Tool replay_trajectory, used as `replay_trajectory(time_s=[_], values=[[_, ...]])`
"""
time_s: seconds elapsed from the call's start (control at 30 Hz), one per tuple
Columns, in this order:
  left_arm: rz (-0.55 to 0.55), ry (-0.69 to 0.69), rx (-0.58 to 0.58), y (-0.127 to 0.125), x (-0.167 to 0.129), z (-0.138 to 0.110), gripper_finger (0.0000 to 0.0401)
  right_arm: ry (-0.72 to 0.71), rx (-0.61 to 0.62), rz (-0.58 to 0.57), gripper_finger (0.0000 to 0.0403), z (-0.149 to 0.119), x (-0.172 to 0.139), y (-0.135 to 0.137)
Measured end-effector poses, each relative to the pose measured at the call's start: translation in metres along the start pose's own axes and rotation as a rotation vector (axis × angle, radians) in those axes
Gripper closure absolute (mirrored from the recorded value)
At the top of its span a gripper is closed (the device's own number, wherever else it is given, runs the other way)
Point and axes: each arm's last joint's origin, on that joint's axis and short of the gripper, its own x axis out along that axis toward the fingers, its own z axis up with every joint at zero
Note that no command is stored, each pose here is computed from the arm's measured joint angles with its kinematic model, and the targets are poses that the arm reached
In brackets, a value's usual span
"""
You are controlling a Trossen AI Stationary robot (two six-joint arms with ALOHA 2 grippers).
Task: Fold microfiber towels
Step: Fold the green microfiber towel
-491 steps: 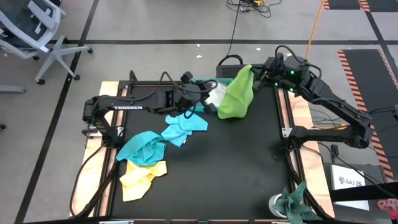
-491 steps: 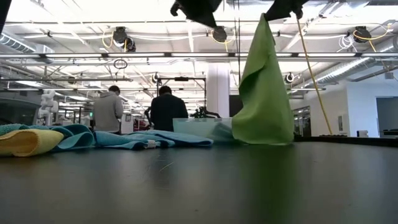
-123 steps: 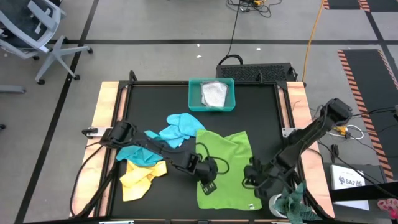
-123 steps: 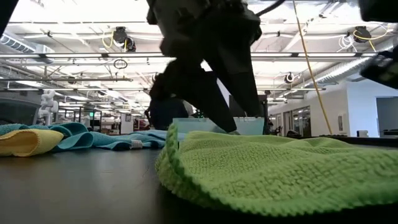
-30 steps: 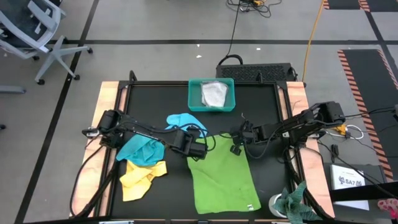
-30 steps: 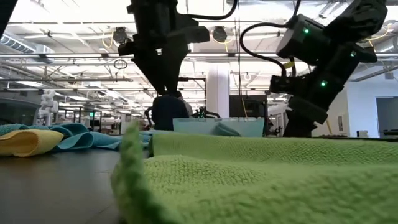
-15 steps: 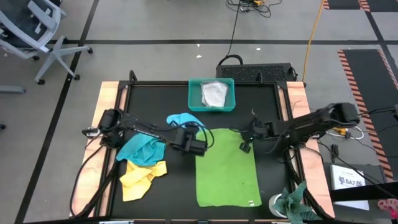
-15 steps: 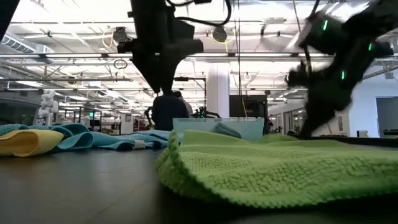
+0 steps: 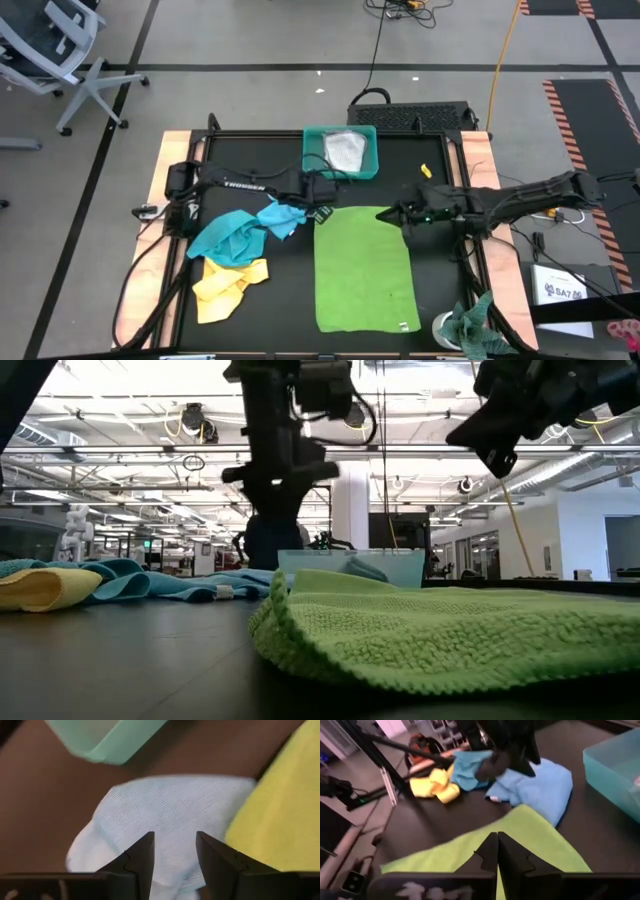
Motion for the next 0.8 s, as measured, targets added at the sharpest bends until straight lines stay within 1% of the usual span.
replay_trajectory(time_s=[0.1,0.2,0.3,0.43,0.5,0.6,0.77,0.8], values=[[0.012,0.032,0.013,0.004,0.011,-0.006,0.0254,-0.019,0.001,0.007,0.0403,0.002,-0.004,0.001],[0.037,0.082,0.017,0.007,0.028,-0.019,0.0254,-0.027,0.002,0.010,0.0403,0.003,-0.005,0.001],[0.054,0.101,0.004,0.010,0.041,-0.030,0.0254,-0.026,0.002,0.005,0.0403,0.003,-0.004,0.001],[0.063,0.109,-0.018,0.015,0.061,-0.045,0.0254,-0.046,0.002,-0.040,0.0403,0.003,-0.004,0.000],[0.078,0.114,-0.030,0.019,0.066,-0.052,0.0254,-0.048,0.011,-0.041,0.0403,0.004,-0.004,-0.001],[0.143,0.150,-0.026,0.028,0.075,-0.063,0.0254,-0.048,0.033,-0.039,0.0403,0.004,-0.004,0.000],[0.342,0.161,0.038,0.045,0.071,-0.074,0.0254,-0.036,0.035,-0.044,0.0403,0.003,-0.004,-0.001],[0.368,0.168,0.047,0.049,0.069,-0.075,0.0254,-0.032,0.034,-0.046,0.0403,0.002,-0.004,-0.001]])
